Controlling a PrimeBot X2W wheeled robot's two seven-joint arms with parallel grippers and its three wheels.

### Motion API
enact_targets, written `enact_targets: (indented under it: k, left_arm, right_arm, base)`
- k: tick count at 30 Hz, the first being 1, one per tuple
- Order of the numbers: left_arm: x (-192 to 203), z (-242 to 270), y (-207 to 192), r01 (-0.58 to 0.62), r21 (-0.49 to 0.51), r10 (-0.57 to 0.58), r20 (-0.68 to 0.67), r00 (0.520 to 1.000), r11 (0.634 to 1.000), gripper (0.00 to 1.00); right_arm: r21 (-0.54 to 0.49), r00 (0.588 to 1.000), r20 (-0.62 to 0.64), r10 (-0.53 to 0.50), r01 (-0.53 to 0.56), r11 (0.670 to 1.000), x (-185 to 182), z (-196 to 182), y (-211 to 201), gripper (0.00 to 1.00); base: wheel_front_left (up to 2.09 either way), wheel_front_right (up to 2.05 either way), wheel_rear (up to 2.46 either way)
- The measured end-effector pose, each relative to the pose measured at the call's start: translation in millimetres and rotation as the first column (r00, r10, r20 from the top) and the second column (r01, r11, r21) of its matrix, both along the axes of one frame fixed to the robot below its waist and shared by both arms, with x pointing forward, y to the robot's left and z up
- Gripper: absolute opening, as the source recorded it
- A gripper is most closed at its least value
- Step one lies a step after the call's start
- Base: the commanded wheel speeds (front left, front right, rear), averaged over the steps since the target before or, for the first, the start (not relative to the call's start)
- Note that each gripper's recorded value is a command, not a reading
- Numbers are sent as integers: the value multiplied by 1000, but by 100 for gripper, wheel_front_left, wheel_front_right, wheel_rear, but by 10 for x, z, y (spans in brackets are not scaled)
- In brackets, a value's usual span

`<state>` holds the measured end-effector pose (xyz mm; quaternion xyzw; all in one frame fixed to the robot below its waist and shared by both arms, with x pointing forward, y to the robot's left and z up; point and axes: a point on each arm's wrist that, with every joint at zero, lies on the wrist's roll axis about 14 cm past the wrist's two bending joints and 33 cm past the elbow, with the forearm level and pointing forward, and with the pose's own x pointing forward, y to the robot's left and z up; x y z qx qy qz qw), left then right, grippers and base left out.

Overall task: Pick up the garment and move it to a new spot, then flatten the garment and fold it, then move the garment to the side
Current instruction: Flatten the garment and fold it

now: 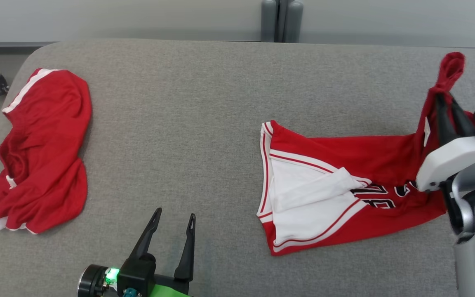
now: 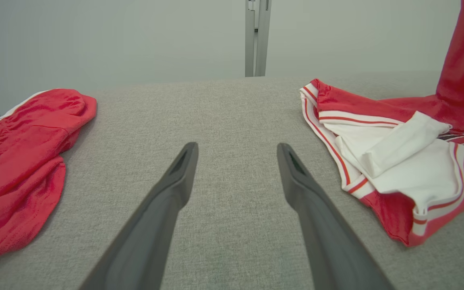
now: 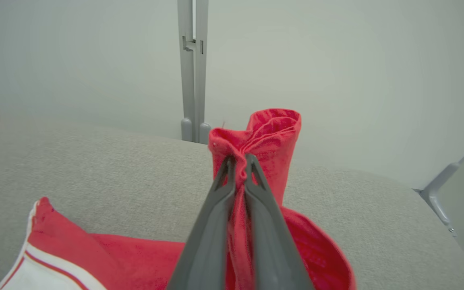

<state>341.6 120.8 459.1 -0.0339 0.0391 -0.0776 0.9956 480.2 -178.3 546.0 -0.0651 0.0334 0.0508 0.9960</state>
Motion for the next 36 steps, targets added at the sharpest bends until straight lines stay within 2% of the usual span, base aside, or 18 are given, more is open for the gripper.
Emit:
enact_targets:
  k: [3,8,11,14,21,26,27,28,32,36]
  left_arm:
    - [-33,9,94,-34,4,34,1,999,999,100]
    - [-96,18,152,-57,3,57,0,998,998,100]
    - [-136,30,181,-73,1,73,2,997,997,100]
    - [-178,35,208,-85,1,85,2,996,996,100]
    - [-233,50,264,-107,3,107,7,994,994,100]
    - [-257,64,273,-111,3,111,12,994,994,100]
    - [-260,64,271,-110,2,110,12,994,994,100]
    - [-262,63,266,-109,2,109,12,994,994,100]
    - [-262,51,215,-92,-3,92,8,996,996,100]
    - [-249,44,133,-64,-8,64,6,998,998,100]
  right_arm:
    - [26,995,-13,98,-98,995,-78,-63,458,0]
    - [43,975,-72,210,-207,977,-181,-301,924,0]
    - [44,954,-104,282,-279,959,-245,-454,1195,0]
    - [58,918,-138,373,-368,928,-360,-610,1517,0]
    - [83,850,-196,490,-483,872,-603,-865,1916,0]
    - [101,818,-225,530,-522,847,-713,-968,2053,0]
    - [109,817,-225,531,-520,847,-715,-969,2054,25]
    - [122,820,-213,531,-517,847,-711,-949,2052,100]
    - [231,850,-106,517,-485,844,-632,-715,2010,100]
    - [317,895,36,444,-432,844,-478,-347,1805,100]
  base:
    - [0,0,0]
    - [0,0,0]
    - [0,0,0]
    - [0,0,0]
    - [0,0,0]
    - [0,0,0]
    - [0,0,0]
    - [0,0,0]
    - [0,0,0]
    - [0,0,0]
